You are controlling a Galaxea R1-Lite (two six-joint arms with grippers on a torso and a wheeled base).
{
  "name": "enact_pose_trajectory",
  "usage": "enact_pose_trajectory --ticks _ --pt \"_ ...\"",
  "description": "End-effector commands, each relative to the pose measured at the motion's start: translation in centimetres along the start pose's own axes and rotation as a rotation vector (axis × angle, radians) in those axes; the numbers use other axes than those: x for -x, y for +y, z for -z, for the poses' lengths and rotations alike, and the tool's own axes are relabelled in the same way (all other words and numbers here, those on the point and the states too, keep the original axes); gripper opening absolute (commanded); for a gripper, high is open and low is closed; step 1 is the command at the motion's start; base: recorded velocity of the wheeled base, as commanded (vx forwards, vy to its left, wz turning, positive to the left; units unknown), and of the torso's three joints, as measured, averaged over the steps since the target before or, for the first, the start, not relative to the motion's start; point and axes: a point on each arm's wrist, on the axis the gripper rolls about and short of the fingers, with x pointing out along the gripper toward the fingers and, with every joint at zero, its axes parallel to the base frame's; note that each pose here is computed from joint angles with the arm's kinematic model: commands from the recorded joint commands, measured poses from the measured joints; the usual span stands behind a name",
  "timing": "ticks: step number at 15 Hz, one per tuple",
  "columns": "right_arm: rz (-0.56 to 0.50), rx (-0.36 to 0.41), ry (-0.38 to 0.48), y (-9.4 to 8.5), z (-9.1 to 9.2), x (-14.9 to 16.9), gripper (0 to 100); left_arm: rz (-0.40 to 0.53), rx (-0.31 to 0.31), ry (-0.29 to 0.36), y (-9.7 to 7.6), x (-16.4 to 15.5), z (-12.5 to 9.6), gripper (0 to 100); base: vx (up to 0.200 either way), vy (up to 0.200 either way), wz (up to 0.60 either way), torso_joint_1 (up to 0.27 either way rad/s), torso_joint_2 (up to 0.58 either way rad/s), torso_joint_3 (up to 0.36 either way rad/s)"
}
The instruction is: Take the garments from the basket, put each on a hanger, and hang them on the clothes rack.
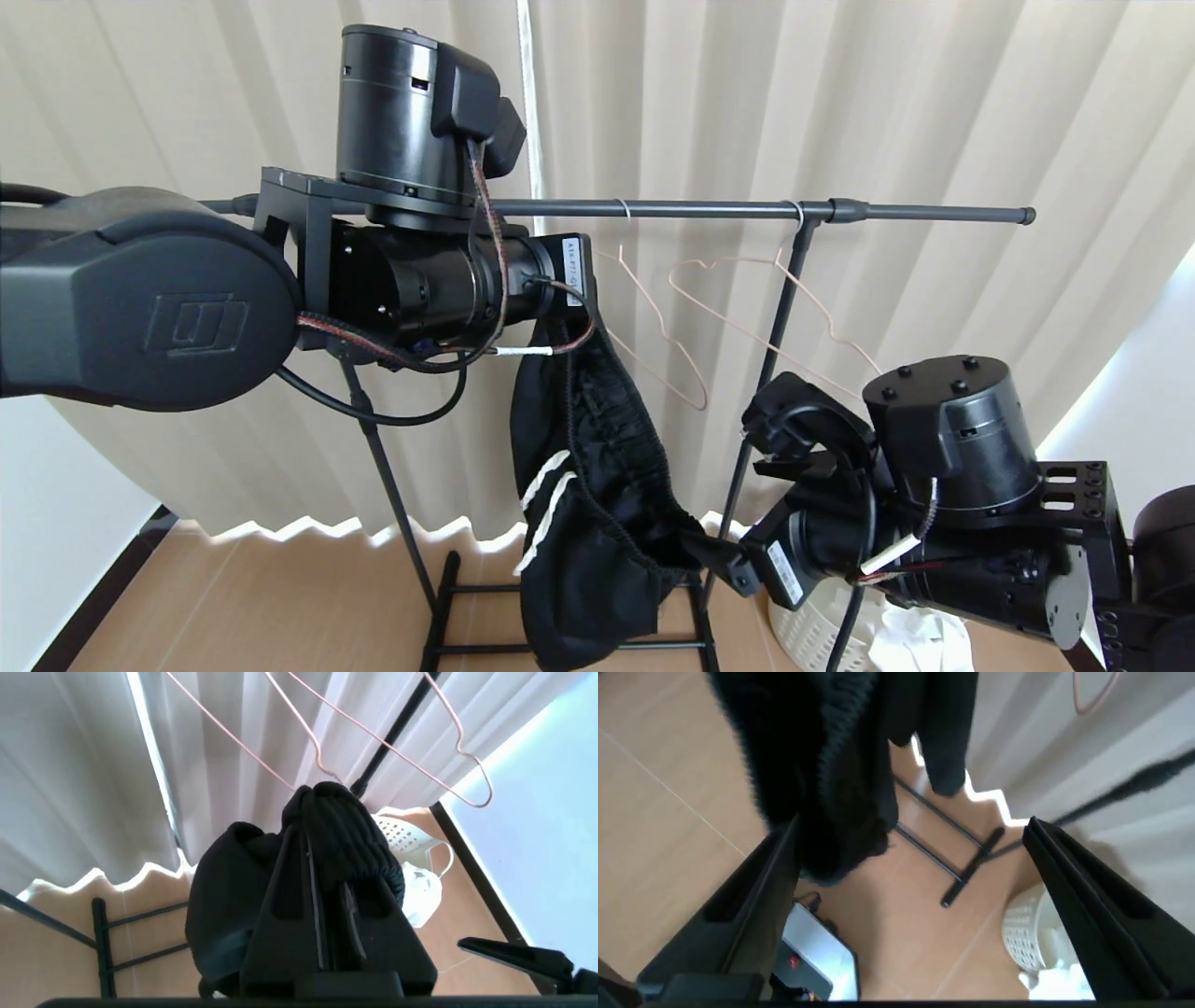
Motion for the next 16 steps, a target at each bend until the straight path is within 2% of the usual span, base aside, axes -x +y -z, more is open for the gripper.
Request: enact_pose_trajectory --ticks 1,2,8,16 --pt "-0.028 -0.001 -0.018 0.0 0.3 0.4 100 0.004 0.001 -0.005 -0.2 0.0 -0.1 0 0.0 0.0 0.0 0.0 0.0 0.0" --pt "-0.063 -0.003 -0.064 0.1 0.4 0.4 100 0.006 0.0 -0.004 -0.2 0.1 -0.1 0 0.0 0.0 0.0 0.0 0.0 0.0" --pt "-0.057 -0.015 -0.126 0.2 -0.3 -0.5 100 0.04 -0.012 0.002 -1.4 0.5 0.2 0 0.0 0.0 0.0 0.0 0.0 0.0" --pt "-0.01 -0.04 -0.103 -1.1 0.0 -2.4 100 0.062 -0.021 0.0 -1.9 1.2 0.3 0 0.0 0.0 0.0 0.0 0.0 0.0"
